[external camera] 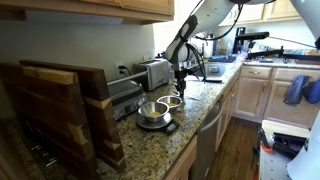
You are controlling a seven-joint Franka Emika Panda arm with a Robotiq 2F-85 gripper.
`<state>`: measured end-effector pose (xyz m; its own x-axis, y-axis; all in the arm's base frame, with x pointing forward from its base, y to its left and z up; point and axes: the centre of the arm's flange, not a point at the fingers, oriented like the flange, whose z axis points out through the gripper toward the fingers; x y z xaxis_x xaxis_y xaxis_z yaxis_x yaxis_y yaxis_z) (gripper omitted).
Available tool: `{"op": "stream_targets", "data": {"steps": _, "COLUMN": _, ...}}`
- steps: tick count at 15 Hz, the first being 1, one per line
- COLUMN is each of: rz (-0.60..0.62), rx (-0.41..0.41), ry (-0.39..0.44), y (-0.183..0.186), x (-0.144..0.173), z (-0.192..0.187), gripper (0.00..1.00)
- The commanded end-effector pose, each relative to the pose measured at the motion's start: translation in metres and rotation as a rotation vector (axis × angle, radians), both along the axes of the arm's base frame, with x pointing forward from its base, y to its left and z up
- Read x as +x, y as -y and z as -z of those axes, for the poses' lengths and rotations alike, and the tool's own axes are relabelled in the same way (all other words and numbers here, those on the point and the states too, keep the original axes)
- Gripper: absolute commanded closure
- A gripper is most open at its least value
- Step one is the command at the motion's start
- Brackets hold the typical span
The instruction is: Pick up the spoon and scoop some of the objects from the bowl on the right and put them in the bowl to the left
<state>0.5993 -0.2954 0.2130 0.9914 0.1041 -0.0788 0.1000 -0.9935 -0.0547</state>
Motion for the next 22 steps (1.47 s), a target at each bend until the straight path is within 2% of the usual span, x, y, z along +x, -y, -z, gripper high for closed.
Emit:
{"op": "stream_targets", "data": {"steps": 1, "rz": -0.008, "rx": 0.066, "ry": -0.010, "y": 0.003, "x": -0.006, "z": 0.000, "gripper": 0.97}}
{"op": "stream_targets", "data": {"steps": 6, "rz": -0.016, "rx": 0.065, "ry": -0.027, "y": -0.003, "x": -0.009, "z": -0.012, "gripper": 0.93}}
{"op": "stream_targets", "data": {"steps": 14, "rz": -0.096, "rx": -0.054, "ry": -0.060, "y": -0.033, "x": -0.012, "z": -0.067, "gripper": 0.94}}
{"op": "stream_targets", "data": {"steps": 15, "rz": -0.105, "rx": -0.070, "ry": -0.055, "y": -0.033, "x": -0.010, "z": -0.068, "gripper": 0.69}}
{"op": "stream_targets", "data": {"steps": 17, "rz": -0.100, "rx": -0.081, "ry": -0.053, "y": -0.028, "x": -0.007, "z": -0.064, "gripper": 0.67}}
{"op": "stream_targets", "data": {"steps": 22, "rz": -0.058, "rx": -0.072, "ry": -0.037, "y": -0.022, "x": -0.011, "z": -0.049, "gripper": 0.34}}
